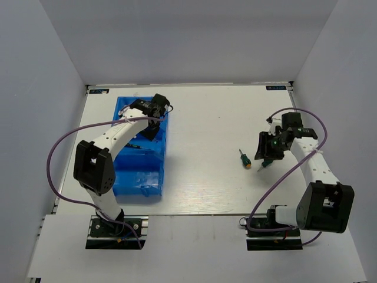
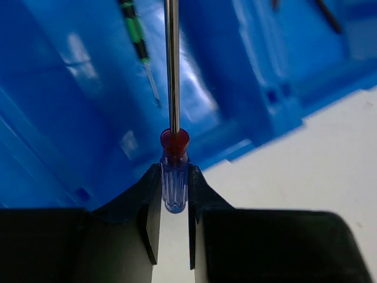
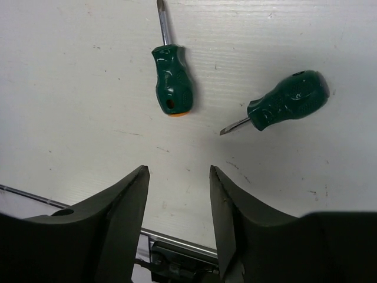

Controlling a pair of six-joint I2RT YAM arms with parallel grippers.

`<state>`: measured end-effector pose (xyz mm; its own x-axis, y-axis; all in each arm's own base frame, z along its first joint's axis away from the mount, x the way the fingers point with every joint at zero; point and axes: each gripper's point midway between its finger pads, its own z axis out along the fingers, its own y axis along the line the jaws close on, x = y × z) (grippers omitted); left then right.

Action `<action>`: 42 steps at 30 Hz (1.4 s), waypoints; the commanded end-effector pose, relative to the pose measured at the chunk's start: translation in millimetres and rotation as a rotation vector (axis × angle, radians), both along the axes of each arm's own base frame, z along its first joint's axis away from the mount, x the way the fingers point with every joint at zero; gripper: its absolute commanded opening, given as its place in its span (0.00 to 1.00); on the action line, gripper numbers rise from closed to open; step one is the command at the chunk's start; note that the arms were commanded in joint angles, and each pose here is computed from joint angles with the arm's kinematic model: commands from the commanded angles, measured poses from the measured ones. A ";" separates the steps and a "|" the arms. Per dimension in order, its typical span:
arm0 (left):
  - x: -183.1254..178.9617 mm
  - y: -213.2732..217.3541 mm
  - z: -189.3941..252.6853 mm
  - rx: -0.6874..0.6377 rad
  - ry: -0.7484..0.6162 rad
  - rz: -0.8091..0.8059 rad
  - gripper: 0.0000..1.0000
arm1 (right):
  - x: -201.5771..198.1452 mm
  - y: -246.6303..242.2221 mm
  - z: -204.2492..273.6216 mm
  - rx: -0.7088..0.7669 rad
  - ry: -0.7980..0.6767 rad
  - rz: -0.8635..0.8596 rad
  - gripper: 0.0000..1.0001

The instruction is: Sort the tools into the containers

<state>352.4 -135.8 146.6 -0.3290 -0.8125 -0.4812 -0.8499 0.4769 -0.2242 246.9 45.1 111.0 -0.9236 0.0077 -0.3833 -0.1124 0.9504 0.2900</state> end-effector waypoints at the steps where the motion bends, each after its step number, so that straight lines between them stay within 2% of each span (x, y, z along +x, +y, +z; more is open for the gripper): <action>1: -6.8 31.2 -0.1 0.045 -0.010 0.077 0.00 | 12.7 -1.0 -9.7 -0.012 -0.020 0.047 0.52; 4: -7.4 40.3 -6.4 0.037 -0.002 0.102 0.15 | 23.5 2.5 -20.7 -0.008 0.000 0.068 0.52; 5: -8.5 38.8 -7.1 0.032 0.007 0.091 0.30 | 24.6 5.4 -26.9 -0.009 0.020 0.084 0.54; 7: -5.2 42.2 -7.2 0.020 0.006 0.097 0.46 | 32.9 8.5 -37.5 -0.016 0.038 0.091 0.52; 8: -5.9 42.5 -10.5 0.034 0.023 0.076 0.59 | 33.7 15.6 -41.8 -0.022 0.047 0.118 0.52; 12: 4.3 34.6 -3.6 -0.002 0.004 0.024 0.73 | 53.2 24.4 -49.8 -0.049 0.033 0.142 0.54; 16: 16.8 14.7 15.0 -0.050 -0.056 -0.102 0.78 | 64.0 34.4 -57.0 -0.072 0.054 0.175 0.57; 19: 16.1 3.7 30.2 -0.041 -0.073 -0.262 0.80 | 60.0 38.1 -69.8 -0.111 0.086 0.205 0.57; 20: 12.0 -2.4 40.3 -0.028 -0.090 -0.377 0.80 | 58.7 37.9 -75.0 -0.123 0.100 0.211 0.57; 23: 0.1 -4.5 45.0 -0.021 -0.118 -0.510 0.77 | 49.5 28.2 -86.3 -0.214 0.136 0.219 0.57; 24: -8.3 -1.3 62.3 0.004 -0.169 -0.590 0.77 | 45.8 29.5 -88.1 -0.226 0.144 0.237 0.57; 26: -25.2 5.3 61.7 0.019 -0.183 -0.638 0.76 | 38.2 27.7 -91.2 -0.239 0.155 0.247 0.57; 28: -37.6 12.9 85.4 0.046 -0.275 -0.682 0.76 | 34.7 29.9 -90.9 -0.250 0.148 0.274 0.57; 29: -46.0 11.1 83.0 0.035 -0.280 -0.723 0.76 | 30.8 29.9 -93.5 -0.257 0.157 0.282 0.53; 32: -62.0 5.3 99.8 0.021 -0.347 -0.836 0.71 | 32.0 39.2 -91.4 -0.243 0.155 0.332 0.03; 34: -69.9 -4.5 108.3 0.011 -0.387 -0.949 0.70 | 31.5 52.5 -84.3 -0.178 0.187 0.398 0.00; 35: -75.5 -7.7 123.5 0.008 -0.449 -0.990 0.70 | 19.3 65.5 -67.2 -0.093 0.257 0.445 0.00; 36: -75.4 -12.9 135.4 0.011 -0.520 -1.029 0.70 | 28.4 82.2 -47.3 -0.014 0.225 0.490 0.00; 37: -80.2 -15.1 140.1 0.016 -0.555 -1.069 0.70 | 27.5 91.4 -37.8 0.007 0.186 0.625 0.00; 38: -82.5 -15.8 148.9 0.025 -0.602 -1.085 0.70 | 30.0 100.7 -6.4 0.045 0.166 0.676 0.00; 39: -89.6 -12.0 168.5 0.047 -0.679 -1.088 0.71 | 28.4 118.2 11.2 0.141 0.125 0.729 0.00; 40: -92.2 -7.6 174.2 0.075 -0.700 -1.088 0.73 | 33.6 122.5 20.7 0.146 0.049 0.839 0.00; 41: -93.6 -4.0 181.9 0.089 -0.730 -1.072 0.73 | 16.1 125.7 30.2 0.183 0.095 0.897 0.00; 42: -94.4 2.6 186.8 0.112 -0.744 -1.044 0.74 | 27.5 158.0 76.1 0.339 -0.077 1.006 0.00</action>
<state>262.5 -136.3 297.5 -0.5305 -0.2961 -0.7943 0.1461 0.8910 -0.4298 305.7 155.7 109.1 -0.7303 -0.5936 -0.3381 -0.6831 0.6425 0.3473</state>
